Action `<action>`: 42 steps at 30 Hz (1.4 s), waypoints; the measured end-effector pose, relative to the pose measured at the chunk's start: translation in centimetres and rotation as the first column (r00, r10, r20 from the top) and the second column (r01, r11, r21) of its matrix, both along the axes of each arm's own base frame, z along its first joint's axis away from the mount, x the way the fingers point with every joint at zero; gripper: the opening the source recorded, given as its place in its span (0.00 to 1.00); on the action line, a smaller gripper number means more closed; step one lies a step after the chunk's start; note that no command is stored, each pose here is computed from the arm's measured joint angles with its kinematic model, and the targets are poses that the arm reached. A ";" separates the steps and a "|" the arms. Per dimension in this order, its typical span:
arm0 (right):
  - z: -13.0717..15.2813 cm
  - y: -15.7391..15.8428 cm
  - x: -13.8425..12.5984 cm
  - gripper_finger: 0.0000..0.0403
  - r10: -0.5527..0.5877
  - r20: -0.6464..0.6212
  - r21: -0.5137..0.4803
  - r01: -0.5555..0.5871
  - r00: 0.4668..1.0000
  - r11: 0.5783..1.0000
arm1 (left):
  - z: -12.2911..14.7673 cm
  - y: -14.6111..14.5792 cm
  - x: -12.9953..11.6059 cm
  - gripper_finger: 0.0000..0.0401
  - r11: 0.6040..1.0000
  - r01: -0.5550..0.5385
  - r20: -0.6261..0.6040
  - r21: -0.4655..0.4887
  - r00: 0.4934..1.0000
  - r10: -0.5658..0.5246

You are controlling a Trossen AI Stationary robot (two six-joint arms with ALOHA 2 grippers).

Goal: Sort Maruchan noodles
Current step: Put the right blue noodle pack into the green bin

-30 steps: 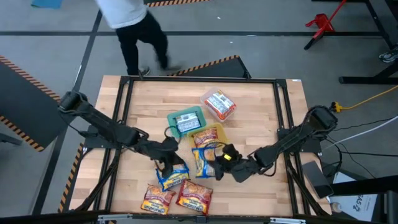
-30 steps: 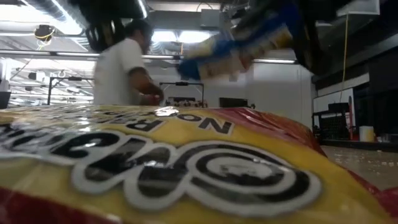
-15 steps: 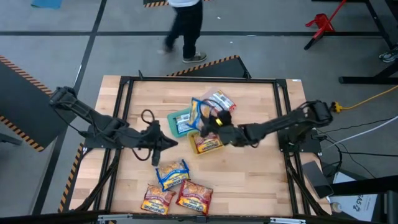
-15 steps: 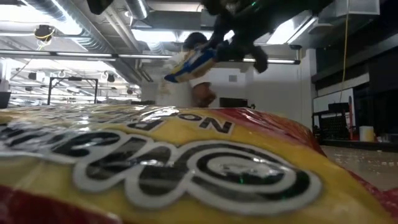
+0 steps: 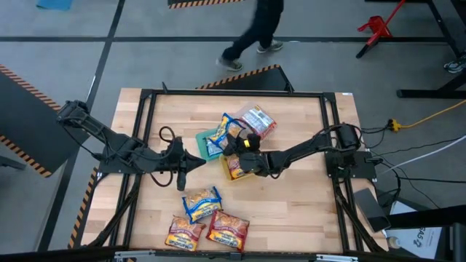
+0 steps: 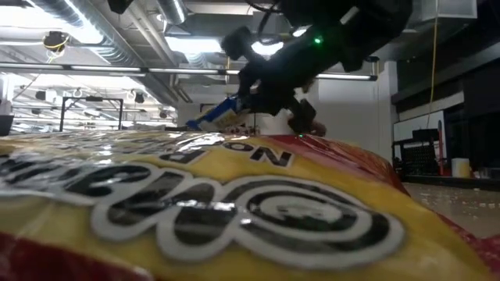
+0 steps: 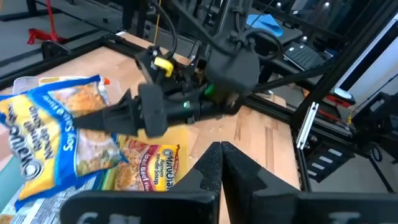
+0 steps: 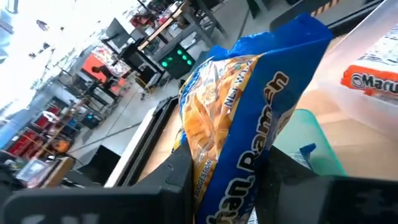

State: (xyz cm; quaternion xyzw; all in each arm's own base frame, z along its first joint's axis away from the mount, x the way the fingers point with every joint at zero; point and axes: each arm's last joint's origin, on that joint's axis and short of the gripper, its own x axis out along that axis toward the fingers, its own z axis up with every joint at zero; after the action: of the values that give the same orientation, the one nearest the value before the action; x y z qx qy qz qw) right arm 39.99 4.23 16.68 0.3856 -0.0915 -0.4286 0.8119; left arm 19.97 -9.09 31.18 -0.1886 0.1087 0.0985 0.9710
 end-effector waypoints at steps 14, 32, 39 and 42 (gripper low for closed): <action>1.7 0.3 5.3 0.22 -0.027 -0.406 -0.158 -0.041 0.914 0.987 | 0.0 0.0 0.0 0.01 1.000 0.001 0.000 0.000 1.000 -0.001; 12.0 -6.7 4.0 0.22 0.304 -0.930 0.018 -0.802 0.206 0.598 | 0.7 -1.5 -1.7 0.01 0.991 0.130 0.027 -0.019 0.991 -0.130; 12.2 -12.5 3.8 0.22 0.411 -0.909 0.085 -0.935 0.070 0.346 | 1.6 -1.7 -3.0 0.01 0.984 0.171 0.068 -0.037 0.983 -0.169; 11.8 -14.5 3.4 0.22 0.450 -0.893 0.110 -0.958 0.023 0.266 | 1.8 -1.5 -3.3 0.01 0.984 0.175 0.079 -0.042 0.982 -0.171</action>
State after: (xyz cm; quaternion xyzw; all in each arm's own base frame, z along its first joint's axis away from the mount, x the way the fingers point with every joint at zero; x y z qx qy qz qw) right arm 43.38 -10.31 28.48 -0.1196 0.3901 0.0061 0.9130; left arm 16.71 -10.59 33.01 -0.2054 0.0905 0.0040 0.9745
